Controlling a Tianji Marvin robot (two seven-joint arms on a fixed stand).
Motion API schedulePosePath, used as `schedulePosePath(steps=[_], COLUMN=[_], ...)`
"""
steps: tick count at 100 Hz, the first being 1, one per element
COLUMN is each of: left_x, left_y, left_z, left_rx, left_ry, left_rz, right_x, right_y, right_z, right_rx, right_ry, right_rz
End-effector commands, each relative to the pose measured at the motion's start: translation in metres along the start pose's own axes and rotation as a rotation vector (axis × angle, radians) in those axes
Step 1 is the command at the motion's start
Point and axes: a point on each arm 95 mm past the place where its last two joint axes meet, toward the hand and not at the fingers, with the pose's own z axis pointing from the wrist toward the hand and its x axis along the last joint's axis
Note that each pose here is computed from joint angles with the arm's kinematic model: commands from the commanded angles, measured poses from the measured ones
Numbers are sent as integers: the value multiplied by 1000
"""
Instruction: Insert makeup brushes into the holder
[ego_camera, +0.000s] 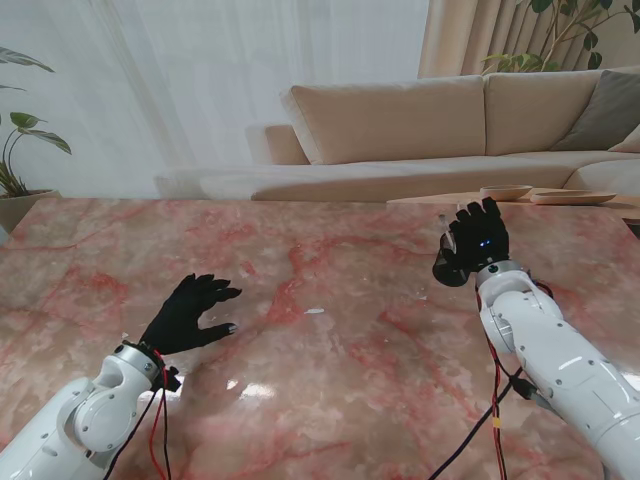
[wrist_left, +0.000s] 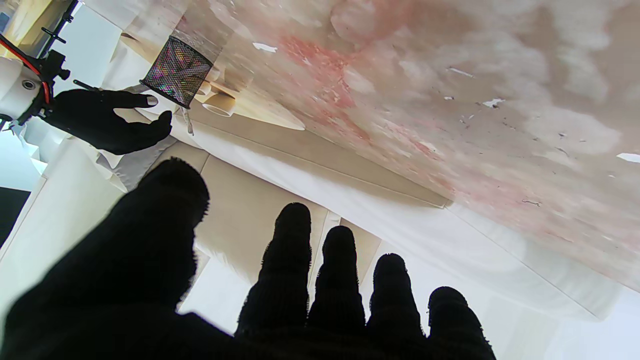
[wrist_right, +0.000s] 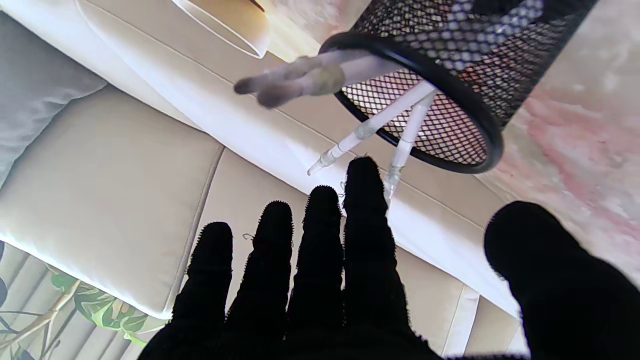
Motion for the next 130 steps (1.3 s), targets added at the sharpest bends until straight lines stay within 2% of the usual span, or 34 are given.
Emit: schedulePosePath(steps=[1, 35, 79, 100, 130], left_x=[2, 7, 16, 25, 45], left_y=[2, 0, -2, -7, -12], left_z=[-1, 0, 3, 6, 9], left_rx=[-6, -12, -14, -6, -5], left_ry=[2, 15, 37, 60, 99], left_rz=[2, 10, 8, -6, -25], right_x=[8, 9, 6, 19, 47], right_y=[-5, -5, 22, 35, 46], right_z=[-6, -20, -44, -61, -91], right_rx=[11, -18, -130, -144, -132], right_ry=[8, -32, -25, 19, 121], right_rz=[13, 101, 211, 339, 588])
